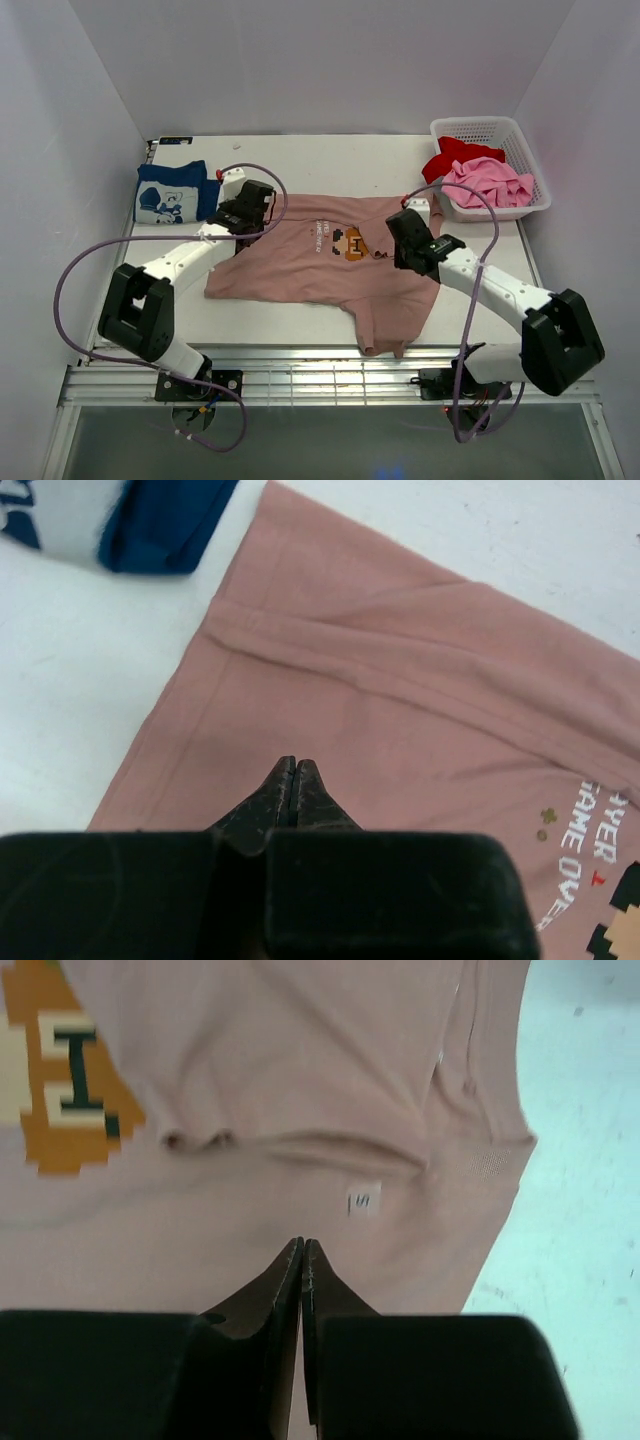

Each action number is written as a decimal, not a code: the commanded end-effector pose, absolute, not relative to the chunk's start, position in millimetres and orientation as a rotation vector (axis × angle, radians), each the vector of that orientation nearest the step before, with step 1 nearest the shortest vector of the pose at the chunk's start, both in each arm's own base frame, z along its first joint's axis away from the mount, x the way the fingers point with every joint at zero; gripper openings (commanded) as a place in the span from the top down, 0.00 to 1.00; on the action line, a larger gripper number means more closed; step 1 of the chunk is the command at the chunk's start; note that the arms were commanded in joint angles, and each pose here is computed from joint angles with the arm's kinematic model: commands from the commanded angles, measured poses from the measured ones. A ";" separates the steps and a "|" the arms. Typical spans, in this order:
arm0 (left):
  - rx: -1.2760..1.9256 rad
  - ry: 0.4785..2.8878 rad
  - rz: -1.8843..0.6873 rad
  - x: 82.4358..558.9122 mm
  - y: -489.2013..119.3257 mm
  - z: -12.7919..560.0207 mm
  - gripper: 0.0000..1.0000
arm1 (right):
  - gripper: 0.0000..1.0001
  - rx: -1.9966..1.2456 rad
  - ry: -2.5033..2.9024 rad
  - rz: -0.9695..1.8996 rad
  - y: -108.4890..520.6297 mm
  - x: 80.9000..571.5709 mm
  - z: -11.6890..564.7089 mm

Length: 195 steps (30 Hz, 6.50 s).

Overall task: Fold and stack the t-shirts
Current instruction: Fold the tshirt

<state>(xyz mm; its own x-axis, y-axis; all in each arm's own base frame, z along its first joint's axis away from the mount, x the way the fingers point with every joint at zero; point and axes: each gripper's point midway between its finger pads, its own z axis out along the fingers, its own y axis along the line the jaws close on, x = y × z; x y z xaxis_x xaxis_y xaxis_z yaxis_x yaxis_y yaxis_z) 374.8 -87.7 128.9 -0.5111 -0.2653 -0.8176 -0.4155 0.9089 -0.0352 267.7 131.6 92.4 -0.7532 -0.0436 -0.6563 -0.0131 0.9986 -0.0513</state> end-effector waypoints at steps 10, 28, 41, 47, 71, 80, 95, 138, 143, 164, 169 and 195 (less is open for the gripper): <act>-0.443 2.217 0.223 463.2 -63.6 60.7 1.00 | 0.92 -0.059 2.348 -0.044 113.4 419.8 81.6; -0.511 2.254 0.260 487.1 -33.3 24.0 1.00 | 0.92 -0.080 2.479 -0.078 96.3 502.9 15.2; -0.458 2.218 0.243 534.7 -33.5 28.7 1.00 | 0.92 -0.147 2.465 0.007 110.7 563.0 26.0; -0.424 1.913 0.165 553.0 -40.9 150.5 0.76 | 0.72 -0.178 2.204 0.048 109.9 544.7 133.1; -0.736 2.325 0.495 302.5 -0.3 42.1 0.37 | 0.60 -0.189 2.488 -0.022 149.5 216.2 71.0; -0.734 2.344 0.512 288.9 2.9 39.8 0.37 | 0.60 -0.177 2.533 -0.051 142.3 189.9 51.2; -0.715 2.360 0.505 289.5 1.2 31.8 0.37 | 0.59 -0.158 2.651 -0.129 133.9 143.9 13.9; -0.676 2.393 0.448 288.9 -8.5 31.0 0.98 | 0.92 -0.159 2.664 -0.248 128.9 101.6 13.3; -0.663 2.373 0.434 298.5 -10.6 39.5 1.00 | 0.92 -0.165 2.574 -0.286 138.3 121.8 45.5; -0.623 2.262 0.441 394.4 -16.3 81.7 1.00 | 0.92 -0.145 2.303 -0.340 149.2 332.2 118.3; -0.623 2.238 0.430 421.4 -16.6 92.0 1.00 | 0.92 -0.160 2.269 -0.352 160.7 391.9 136.3; -0.595 2.275 0.383 490.3 -2.3 83.4 1.00 | 0.92 -0.167 2.252 -0.489 119.9 520.1 146.3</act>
<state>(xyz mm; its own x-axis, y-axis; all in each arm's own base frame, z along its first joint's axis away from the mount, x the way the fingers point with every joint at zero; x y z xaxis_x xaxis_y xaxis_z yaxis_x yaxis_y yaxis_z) 474.3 -6.6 56.2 -0.6681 -0.2922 -0.6843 -0.5121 0.8477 0.1381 506.3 125.0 124.6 -0.6927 -0.2736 -0.6673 0.0168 0.9189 -0.3942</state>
